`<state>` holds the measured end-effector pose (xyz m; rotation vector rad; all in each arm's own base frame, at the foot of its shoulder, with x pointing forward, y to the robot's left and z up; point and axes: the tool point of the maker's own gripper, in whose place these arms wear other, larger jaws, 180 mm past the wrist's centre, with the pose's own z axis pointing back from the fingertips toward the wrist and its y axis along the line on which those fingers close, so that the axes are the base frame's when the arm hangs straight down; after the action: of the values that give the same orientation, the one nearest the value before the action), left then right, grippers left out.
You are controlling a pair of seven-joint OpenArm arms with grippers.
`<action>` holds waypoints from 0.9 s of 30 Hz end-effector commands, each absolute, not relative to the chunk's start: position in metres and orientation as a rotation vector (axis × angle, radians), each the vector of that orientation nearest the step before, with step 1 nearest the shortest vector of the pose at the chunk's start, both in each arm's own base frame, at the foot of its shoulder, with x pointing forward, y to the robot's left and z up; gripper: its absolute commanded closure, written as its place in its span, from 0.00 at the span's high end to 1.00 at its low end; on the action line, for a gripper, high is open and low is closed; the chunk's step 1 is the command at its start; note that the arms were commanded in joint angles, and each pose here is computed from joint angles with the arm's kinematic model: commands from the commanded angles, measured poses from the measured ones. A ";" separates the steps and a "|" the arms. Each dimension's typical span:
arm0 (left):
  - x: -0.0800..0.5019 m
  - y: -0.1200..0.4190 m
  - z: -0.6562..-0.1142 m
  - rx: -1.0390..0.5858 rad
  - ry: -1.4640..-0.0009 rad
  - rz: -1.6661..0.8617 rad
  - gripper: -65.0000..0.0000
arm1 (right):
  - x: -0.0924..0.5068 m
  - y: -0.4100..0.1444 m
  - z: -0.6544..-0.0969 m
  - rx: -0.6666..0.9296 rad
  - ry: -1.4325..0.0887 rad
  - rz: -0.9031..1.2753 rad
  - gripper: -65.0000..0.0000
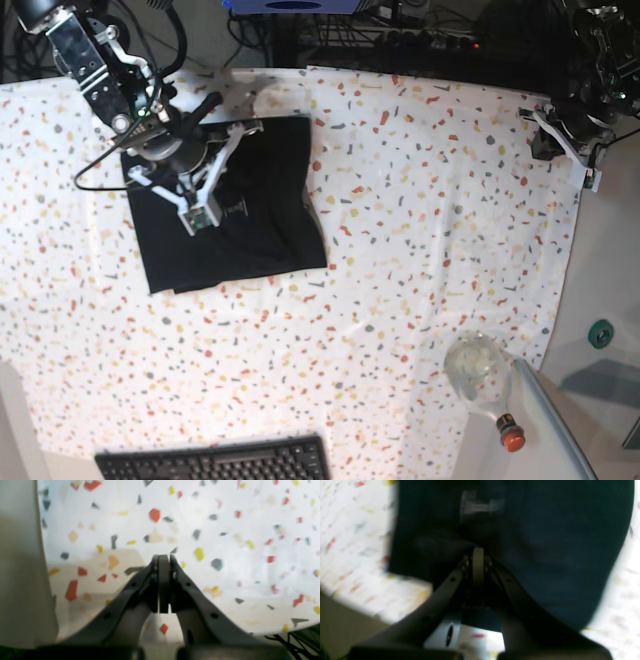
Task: Layout the t-shirt on the table in an organized manner, then fold the t-shirt properly
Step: 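Press the folded black t-shirt flat with the right gripper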
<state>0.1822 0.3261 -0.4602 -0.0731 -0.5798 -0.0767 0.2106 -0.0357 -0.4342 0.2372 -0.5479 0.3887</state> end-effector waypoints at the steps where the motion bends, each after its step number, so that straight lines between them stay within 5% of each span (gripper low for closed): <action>1: 0.186 0.334 -0.453 -0.064 -0.602 -0.082 0.00 | 0.214 -0.031 -0.428 0.249 -0.572 0.389 0.00; 16: 0.189 0.333 -0.454 -0.069 -0.607 -0.074 0.00 | 0.227 -0.047 -0.436 0.207 -0.573 0.349 0.00; 25: 0.189 0.332 -0.455 -0.072 -0.607 -0.071 0.00 | 0.293 -0.036 -0.385 0.215 -0.733 0.339 0.00; 27: 0.189 0.332 -0.455 -0.072 -0.607 -0.071 0.00 | 0.299 -0.024 -0.378 0.233 -0.716 0.341 0.22</action>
<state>0.1818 0.3252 -0.4655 -0.0843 -0.5717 -0.0590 0.2964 -0.0273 -0.3855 0.2178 -0.6894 0.3338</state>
